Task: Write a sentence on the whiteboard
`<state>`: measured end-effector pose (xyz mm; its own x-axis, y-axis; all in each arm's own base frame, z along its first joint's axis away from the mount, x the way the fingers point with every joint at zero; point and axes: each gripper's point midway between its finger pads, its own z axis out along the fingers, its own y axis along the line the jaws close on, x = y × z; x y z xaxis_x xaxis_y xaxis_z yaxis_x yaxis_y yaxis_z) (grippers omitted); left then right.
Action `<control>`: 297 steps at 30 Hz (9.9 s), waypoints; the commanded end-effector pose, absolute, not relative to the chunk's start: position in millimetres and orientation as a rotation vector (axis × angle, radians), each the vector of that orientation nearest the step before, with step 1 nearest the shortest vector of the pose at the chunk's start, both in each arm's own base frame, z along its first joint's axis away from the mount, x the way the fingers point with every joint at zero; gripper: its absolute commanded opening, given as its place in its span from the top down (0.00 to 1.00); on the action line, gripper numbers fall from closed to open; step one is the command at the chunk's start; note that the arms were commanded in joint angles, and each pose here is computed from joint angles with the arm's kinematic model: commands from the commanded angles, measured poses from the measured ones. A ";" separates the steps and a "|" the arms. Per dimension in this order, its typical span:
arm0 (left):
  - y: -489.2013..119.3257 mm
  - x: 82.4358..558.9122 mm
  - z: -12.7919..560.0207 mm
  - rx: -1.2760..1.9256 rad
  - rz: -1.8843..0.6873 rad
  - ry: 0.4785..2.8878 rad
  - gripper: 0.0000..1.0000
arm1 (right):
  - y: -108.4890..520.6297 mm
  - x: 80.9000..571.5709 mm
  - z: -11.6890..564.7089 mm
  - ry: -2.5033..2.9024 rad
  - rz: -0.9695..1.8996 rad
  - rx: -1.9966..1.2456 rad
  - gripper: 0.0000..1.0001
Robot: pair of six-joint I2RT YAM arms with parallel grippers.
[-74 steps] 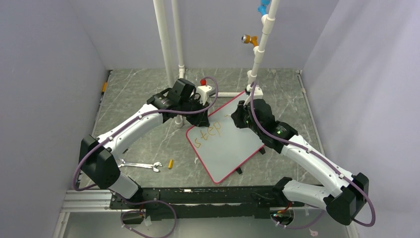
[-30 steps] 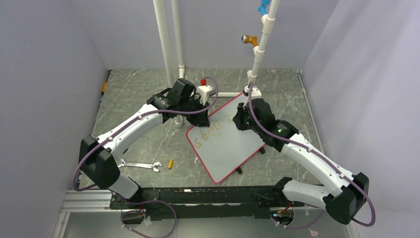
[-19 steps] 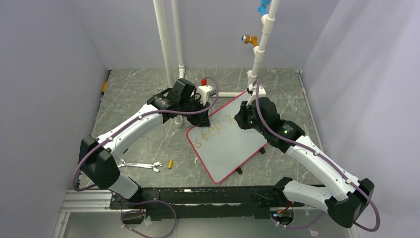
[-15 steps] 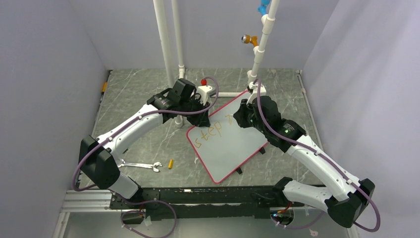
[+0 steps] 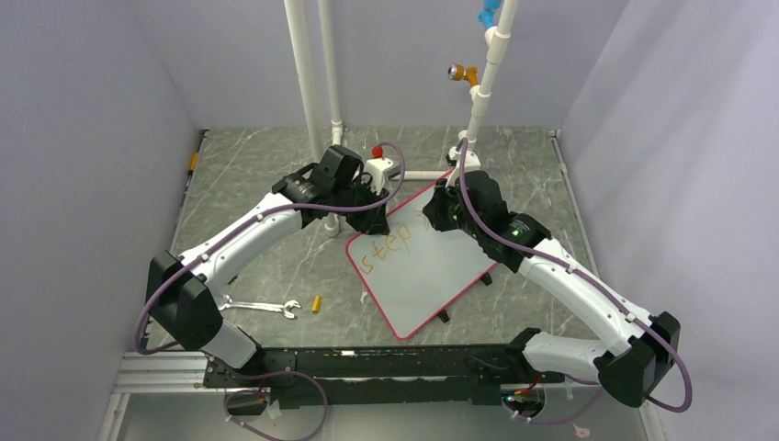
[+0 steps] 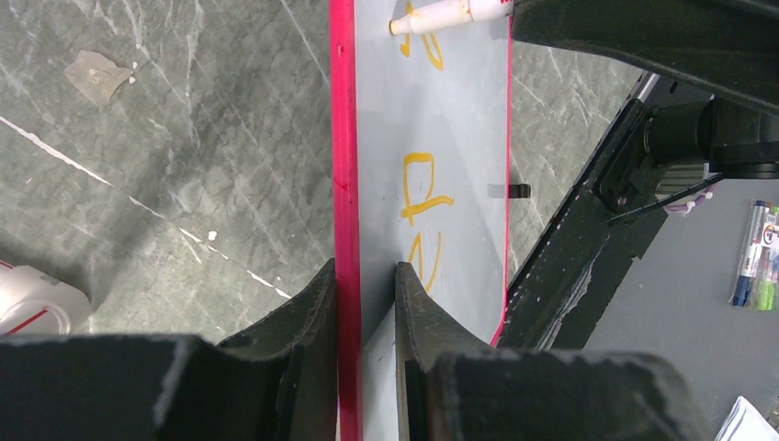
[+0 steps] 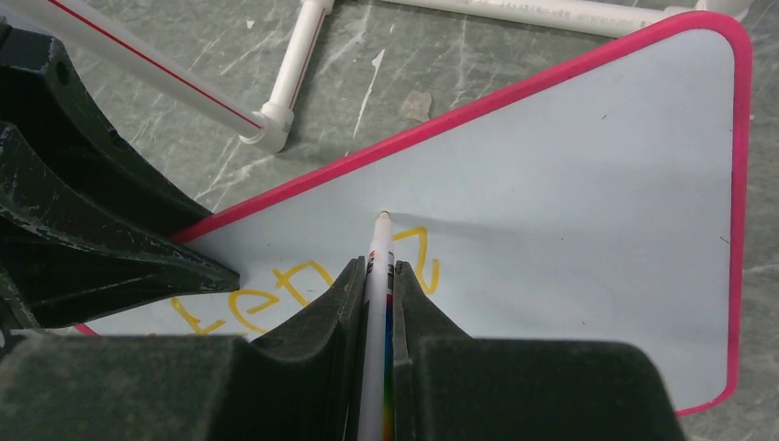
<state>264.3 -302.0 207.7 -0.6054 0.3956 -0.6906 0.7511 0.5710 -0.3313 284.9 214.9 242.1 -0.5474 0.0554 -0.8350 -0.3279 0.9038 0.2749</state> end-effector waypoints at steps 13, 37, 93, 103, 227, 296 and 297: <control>-298.4 280.0 228.6 0.943 -0.746 2.116 1.00 | 203.8 290.9 245.0 2.058 0.452 -0.143 1.00; -298.2 280.0 227.1 0.942 -0.740 2.121 1.00 | 189.2 287.7 262.3 2.016 0.422 -0.095 1.00; -298.8 278.5 226.9 0.951 -0.739 2.119 1.00 | 186.6 306.6 244.7 2.064 0.343 -0.080 1.00; -298.7 278.3 227.7 0.950 -0.738 2.117 1.00 | 175.7 293.3 222.2 2.110 0.335 -0.061 1.00; -296.8 279.2 228.4 0.947 -0.718 2.117 1.00 | 160.2 302.7 211.2 2.126 0.390 -0.055 1.00; -296.8 278.4 228.1 0.952 -0.707 2.116 1.00 | 140.3 333.9 274.6 1.999 0.260 -0.019 1.00; -296.6 278.4 228.0 0.952 -0.706 2.116 1.00 | 140.9 334.3 275.1 1.997 0.261 -0.020 1.00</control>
<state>262.8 -303.0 210.8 -0.5929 0.3974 -0.7004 0.7560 0.5743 -0.3141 322.1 137.6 241.9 -0.5082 0.0736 -0.8581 -0.1140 0.9818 0.1517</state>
